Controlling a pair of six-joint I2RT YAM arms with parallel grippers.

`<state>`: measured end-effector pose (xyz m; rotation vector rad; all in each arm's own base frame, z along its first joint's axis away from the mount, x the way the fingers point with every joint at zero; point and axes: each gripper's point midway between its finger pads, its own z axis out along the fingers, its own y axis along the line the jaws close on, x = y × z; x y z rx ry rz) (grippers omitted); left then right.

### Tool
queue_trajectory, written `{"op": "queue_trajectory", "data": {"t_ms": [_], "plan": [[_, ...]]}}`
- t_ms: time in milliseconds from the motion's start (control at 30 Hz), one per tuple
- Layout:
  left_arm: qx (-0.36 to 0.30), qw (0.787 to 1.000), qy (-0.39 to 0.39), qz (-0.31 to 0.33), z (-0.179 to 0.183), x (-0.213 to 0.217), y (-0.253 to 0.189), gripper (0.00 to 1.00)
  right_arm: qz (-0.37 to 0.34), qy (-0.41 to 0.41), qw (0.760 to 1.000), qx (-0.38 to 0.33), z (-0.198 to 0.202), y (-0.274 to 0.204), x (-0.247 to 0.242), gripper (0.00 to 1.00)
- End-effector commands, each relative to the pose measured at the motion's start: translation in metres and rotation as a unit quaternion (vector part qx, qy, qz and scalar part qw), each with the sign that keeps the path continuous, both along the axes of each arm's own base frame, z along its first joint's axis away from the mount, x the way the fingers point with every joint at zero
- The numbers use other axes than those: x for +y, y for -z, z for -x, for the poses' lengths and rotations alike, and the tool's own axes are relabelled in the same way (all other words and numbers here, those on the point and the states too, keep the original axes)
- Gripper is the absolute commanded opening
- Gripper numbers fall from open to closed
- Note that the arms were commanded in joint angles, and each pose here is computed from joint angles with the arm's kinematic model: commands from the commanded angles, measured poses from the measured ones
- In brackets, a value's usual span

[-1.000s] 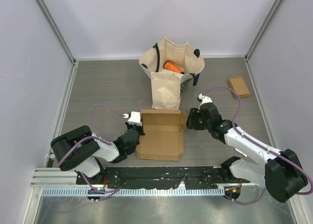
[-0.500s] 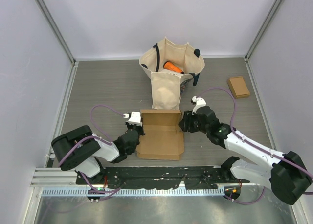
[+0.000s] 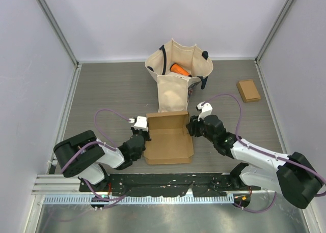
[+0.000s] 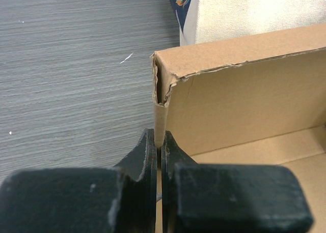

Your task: Fold the paper box

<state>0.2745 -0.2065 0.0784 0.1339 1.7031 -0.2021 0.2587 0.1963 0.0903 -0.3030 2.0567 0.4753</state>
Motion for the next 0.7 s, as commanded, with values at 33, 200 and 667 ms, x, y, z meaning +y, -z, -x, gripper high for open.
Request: {"op": "queue_trajectory", "data": {"t_ms": [33, 200, 667], "plan": [[-0.012, 1.0, -0.007, 0.005, -0.002, 0.0, -0.006, 0.0, -0.025, -0.035, 0.995, -0.085, -0.019, -0.033, 0.02, 0.46], [-0.012, 1.0, -0.007, 0.004, -0.002, 0.0, -0.006, 0.0, -0.008, -0.042, 0.995, -0.09, -0.024, -0.028, 0.022, 0.5], [-0.012, 1.0, -0.003, 0.0, -0.001, -0.003, -0.006, 0.0, -0.039, 0.038, 0.991, -0.126, -0.042, -0.032, 0.016, 0.29]]}}
